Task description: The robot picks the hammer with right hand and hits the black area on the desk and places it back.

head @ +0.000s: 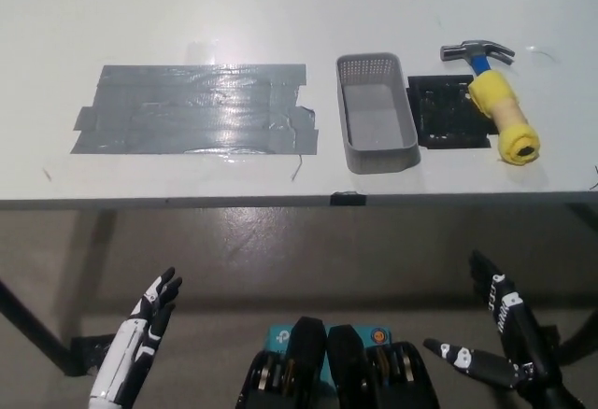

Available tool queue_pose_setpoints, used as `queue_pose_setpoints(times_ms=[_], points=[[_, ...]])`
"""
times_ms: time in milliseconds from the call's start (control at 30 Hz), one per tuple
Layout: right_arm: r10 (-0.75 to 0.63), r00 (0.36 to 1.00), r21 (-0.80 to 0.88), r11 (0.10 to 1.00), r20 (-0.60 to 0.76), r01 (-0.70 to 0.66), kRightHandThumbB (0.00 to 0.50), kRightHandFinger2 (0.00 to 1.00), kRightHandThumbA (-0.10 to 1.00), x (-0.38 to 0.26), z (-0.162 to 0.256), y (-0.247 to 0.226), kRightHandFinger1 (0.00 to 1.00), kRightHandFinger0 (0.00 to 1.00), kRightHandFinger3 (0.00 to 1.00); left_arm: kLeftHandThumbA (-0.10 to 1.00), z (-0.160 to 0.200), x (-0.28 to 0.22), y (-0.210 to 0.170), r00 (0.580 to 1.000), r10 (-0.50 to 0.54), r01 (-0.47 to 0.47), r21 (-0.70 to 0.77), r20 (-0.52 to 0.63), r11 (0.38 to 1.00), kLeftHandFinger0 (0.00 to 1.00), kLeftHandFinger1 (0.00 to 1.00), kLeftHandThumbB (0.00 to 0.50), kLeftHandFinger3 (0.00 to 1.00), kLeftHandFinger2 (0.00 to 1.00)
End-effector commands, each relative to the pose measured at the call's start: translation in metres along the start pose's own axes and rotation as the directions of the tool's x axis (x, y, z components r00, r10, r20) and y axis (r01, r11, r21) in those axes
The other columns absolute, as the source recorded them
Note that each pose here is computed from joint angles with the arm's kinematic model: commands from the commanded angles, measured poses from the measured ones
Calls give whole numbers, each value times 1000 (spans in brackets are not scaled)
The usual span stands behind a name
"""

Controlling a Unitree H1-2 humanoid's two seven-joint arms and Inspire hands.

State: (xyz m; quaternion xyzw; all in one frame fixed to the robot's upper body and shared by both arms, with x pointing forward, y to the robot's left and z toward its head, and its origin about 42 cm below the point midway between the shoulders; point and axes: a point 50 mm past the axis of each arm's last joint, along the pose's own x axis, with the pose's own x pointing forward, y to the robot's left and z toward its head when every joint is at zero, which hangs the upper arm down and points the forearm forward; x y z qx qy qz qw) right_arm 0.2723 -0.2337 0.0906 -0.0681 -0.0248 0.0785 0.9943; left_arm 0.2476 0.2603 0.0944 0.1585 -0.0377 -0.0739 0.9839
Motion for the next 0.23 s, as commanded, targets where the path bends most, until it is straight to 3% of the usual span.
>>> queue_pose_setpoints(times_ms=[0, 133, 200], points=[[7, 999, 10, 1000, 48, -7, 262, 1000, 995, 4, 8, 0, 1000, 1000, 1000, 1000, 8, -1, 6, 999, 1, -1, 17, 50, 1000, 1000, 1000, 158, 1000, 1000], [25, 999, 3, 1000, 28, -25, 219, 1000, 952, 3, 8, 0, 1000, 1000, 1000, 1000, 7, 0, 5, 999, 1, -2, 32, 35, 999, 1000, 1000, 172, 1000, 1000], [26, 999, 8, 1000, 28, -26, 222, 1000, 927, 3, 8, 0, 1000, 1000, 1000, 1000, 7, 0, 5, 999, 0, -1, 28, 33, 1000, 1000, 1000, 172, 1000, 1000]])
